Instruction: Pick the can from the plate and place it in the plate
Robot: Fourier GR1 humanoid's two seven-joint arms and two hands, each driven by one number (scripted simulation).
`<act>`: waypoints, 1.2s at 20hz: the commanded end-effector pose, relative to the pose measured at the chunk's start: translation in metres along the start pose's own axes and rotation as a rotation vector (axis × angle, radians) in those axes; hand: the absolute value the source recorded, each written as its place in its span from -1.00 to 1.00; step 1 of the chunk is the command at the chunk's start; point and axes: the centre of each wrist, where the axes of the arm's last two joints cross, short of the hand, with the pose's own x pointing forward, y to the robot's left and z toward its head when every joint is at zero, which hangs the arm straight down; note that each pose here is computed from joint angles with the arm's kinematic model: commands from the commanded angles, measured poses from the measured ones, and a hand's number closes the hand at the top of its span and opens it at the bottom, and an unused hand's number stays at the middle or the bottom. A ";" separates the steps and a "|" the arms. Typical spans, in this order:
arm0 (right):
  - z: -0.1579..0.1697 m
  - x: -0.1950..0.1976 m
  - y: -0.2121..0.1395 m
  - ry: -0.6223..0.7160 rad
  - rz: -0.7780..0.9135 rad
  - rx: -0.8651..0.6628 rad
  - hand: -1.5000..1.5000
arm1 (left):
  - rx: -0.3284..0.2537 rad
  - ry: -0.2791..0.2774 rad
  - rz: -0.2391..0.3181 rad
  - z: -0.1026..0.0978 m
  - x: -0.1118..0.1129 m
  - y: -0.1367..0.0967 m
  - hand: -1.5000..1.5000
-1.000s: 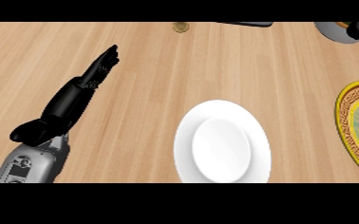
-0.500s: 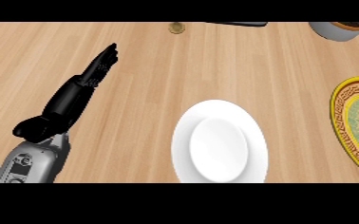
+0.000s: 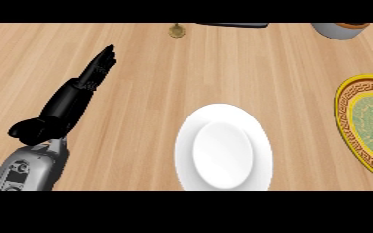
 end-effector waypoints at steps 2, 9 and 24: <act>-0.008 -0.011 0.023 0.258 -0.094 -0.071 1.00 | 0.018 0.032 0.003 0.003 -0.006 0.003 0.00; -0.015 -0.039 0.078 0.358 -0.062 0.061 1.00 | 0.041 0.055 0.000 0.016 -0.013 0.009 0.00; 0.015 -0.074 0.154 0.430 -0.273 0.095 -1.00 | 0.032 0.031 -0.005 0.015 -0.008 0.006 0.00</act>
